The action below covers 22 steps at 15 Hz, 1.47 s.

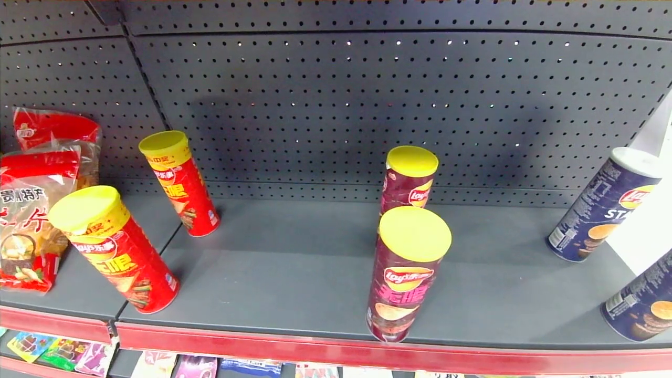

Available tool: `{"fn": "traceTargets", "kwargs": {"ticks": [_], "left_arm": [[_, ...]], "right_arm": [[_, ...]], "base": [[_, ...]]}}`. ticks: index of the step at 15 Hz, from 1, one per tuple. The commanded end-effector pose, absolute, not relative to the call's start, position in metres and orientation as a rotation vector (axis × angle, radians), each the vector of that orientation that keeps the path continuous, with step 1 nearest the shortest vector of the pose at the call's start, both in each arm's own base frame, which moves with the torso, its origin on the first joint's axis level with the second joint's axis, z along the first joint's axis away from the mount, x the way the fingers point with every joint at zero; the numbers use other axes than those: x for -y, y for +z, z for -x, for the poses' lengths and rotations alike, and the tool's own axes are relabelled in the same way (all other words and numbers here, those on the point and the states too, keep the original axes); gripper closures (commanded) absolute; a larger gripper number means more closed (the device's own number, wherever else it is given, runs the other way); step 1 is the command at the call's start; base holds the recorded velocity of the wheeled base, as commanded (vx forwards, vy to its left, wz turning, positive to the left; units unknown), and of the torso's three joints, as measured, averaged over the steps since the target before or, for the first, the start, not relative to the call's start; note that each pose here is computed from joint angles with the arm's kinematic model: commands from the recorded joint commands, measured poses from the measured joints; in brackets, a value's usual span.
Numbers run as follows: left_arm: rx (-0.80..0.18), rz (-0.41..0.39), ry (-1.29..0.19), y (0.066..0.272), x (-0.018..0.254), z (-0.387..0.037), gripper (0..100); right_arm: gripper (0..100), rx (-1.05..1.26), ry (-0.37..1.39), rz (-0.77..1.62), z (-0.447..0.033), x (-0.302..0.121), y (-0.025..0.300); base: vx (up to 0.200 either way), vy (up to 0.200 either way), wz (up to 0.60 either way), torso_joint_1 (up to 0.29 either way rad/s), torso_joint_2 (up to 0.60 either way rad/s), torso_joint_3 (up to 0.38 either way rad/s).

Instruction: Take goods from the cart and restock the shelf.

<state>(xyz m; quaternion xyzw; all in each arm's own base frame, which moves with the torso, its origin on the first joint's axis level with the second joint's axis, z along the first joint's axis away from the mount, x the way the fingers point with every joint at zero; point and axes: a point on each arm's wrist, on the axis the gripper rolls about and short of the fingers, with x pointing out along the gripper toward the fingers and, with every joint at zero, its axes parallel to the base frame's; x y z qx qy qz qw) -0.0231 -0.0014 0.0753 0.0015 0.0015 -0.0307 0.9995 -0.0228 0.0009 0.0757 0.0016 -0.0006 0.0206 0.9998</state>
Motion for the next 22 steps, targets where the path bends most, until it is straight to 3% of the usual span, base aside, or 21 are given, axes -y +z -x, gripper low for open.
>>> {"fn": "traceTargets", "kwargs": {"ticks": [1,7,11,22], "left_arm": [[-0.005,-0.003,-0.061,0.0753,0.0014,0.0230,0],[-0.003,-0.003,-0.061,0.0754,0.0014,0.0230,0],[-0.003,-0.003,-0.061,0.0754,0.0014,0.0230,0],[-0.003,-0.001,-0.061,0.0754,0.0014,0.0230,0]], "right_arm": [[0,0.000,0.041,-0.003,0.0227,-0.0009,0.0757],[0,0.000,0.041,-0.003,0.0227,-0.0009,0.0757],[0,0.000,0.041,-0.003,0.0227,-0.0009,0.0757],[0,0.000,0.043,0.000,0.0227,-0.0008,0.0757]], "base": [[0.000,0.000,-0.60,-0.002,0.00,0.002],[0.000,0.000,0.00,0.000,0.00,0.000],[-0.200,0.000,0.00,0.002,0.00,0.002],[0.000,0.000,0.00,0.000,0.00,0.000]]}}
